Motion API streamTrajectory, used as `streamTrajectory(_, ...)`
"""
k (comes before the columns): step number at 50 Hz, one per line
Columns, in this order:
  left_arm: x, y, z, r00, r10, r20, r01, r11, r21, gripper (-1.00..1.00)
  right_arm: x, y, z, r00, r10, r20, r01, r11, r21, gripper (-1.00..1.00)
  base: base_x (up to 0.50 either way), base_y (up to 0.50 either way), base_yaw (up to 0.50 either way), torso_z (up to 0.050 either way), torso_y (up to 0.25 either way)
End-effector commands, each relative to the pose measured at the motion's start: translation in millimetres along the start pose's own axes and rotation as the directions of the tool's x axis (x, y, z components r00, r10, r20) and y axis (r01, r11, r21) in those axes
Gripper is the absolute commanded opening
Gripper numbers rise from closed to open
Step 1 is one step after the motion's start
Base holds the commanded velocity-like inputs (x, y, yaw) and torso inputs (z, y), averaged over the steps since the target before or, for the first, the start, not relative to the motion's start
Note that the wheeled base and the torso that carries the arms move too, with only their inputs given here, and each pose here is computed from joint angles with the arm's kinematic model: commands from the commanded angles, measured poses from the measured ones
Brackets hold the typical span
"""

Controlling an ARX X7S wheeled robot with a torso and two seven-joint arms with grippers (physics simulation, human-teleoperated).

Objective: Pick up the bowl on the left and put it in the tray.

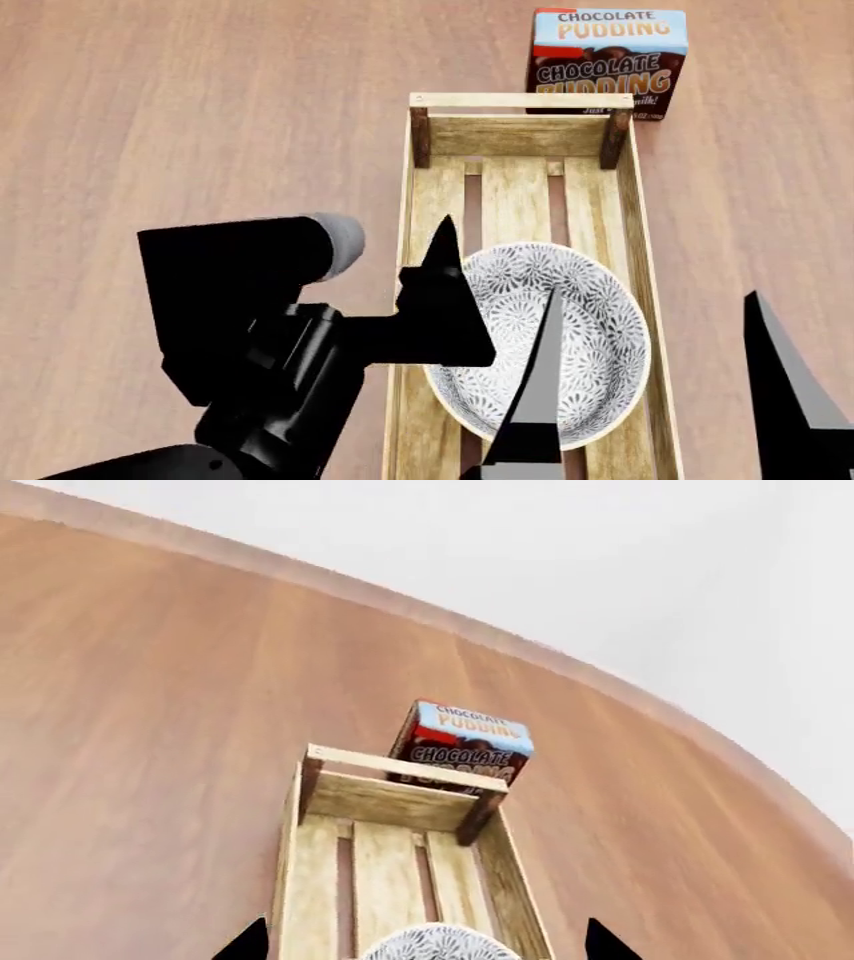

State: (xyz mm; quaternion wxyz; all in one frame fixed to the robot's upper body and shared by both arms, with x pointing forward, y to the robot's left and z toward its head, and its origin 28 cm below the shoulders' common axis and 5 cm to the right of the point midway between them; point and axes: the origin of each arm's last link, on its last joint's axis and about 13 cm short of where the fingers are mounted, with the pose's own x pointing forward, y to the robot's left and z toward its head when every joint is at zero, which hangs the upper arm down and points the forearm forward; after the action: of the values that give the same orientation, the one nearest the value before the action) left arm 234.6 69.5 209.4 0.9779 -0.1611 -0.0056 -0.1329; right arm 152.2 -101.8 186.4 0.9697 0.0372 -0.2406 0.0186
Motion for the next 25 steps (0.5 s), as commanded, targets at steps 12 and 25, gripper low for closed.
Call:
streamTrajectory(12,-18.9,17.5,15.9,0.982,0.000,0.189,-0.035,0.982,0.183,1.00,1.9,0.7,2.3,0.999,-0.001,0.033,0.001,1.000,0.012,1.00,0.00,0.00,0.00,0.000,0.000)
streamTrajectory(25,-40.8,36.6,10.7,0.978,0.023,0.209,-0.069,0.974,0.215,1.00,2.2,1.9,0.0,1.000,0.004,0.029,-0.005,1.000,0.012,1.00,0.00,0.00,0.00,0.000,0.000)
